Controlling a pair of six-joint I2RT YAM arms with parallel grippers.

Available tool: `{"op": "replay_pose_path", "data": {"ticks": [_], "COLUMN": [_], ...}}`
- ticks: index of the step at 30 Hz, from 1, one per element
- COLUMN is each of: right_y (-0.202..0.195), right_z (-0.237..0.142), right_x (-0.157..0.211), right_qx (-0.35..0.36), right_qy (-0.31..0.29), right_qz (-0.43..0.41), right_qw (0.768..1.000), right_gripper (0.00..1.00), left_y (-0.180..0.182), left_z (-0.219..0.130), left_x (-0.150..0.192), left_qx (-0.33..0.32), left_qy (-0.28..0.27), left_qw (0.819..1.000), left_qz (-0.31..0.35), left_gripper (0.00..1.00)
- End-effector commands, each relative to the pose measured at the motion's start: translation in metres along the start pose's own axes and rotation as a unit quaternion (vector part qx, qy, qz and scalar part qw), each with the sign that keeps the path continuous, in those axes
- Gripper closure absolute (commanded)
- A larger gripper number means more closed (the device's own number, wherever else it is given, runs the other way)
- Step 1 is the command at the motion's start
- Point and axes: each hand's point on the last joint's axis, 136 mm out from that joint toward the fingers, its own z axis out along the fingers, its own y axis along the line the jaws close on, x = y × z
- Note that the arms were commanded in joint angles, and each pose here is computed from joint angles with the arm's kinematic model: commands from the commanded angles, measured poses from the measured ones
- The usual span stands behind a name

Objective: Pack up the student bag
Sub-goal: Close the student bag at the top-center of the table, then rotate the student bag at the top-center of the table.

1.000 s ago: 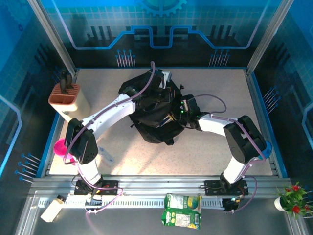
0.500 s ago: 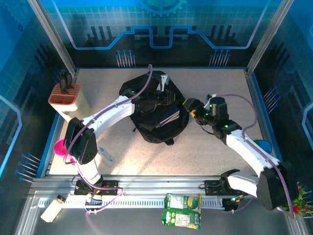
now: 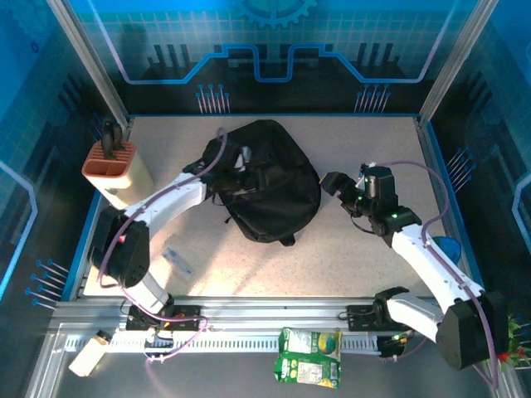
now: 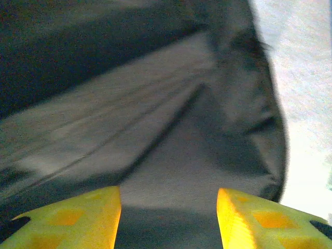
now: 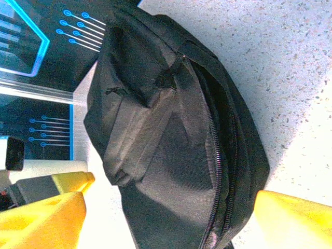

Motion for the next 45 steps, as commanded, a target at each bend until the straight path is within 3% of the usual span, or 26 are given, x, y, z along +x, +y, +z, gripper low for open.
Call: {"op": "replay_pose_path", "data": {"ticks": [1,5,9,19,26,37,45], "right_y": [-0.006,-0.01,-0.012,-0.017,-0.019,-0.024,-0.027], "right_z": [0.003,0.006,0.01,0.017,0.016,0.021,0.028], "right_x": [0.005,0.008,0.011,0.015,0.014,0.018,0.026], "right_qx": [0.006,0.011,0.012,0.018,0.024,0.03,0.026], "right_qy": [0.014,0.018,0.025,0.035,0.034,0.043,0.061], "right_qz": [0.002,0.006,0.01,0.017,0.016,0.024,0.028], "right_qw": [1.0,1.0,1.0,0.999,0.999,0.998,0.997], "right_gripper": [0.15,0.15,0.15,0.16,0.17,0.17,0.18], "left_y": [0.038,0.089,0.109,0.117,0.132,0.145,0.125], "left_z": [-0.023,-0.031,-0.028,0.002,0.015,0.03,0.039], "left_x": [-0.005,0.0,0.0,-0.01,-0.007,0.01,0.006], "left_qx": [-0.019,-0.029,0.0,0.038,0.018,-0.013,0.038], "left_qy": [-0.034,-0.054,-0.064,-0.067,-0.07,-0.049,-0.033], "left_qw": [0.996,0.984,0.977,0.976,0.972,0.971,0.974], "left_qz": [-0.08,-0.165,-0.202,-0.204,-0.223,-0.234,-0.22], "left_gripper": [0.52,0.61,0.65,0.71,0.75,0.72,0.73]}}
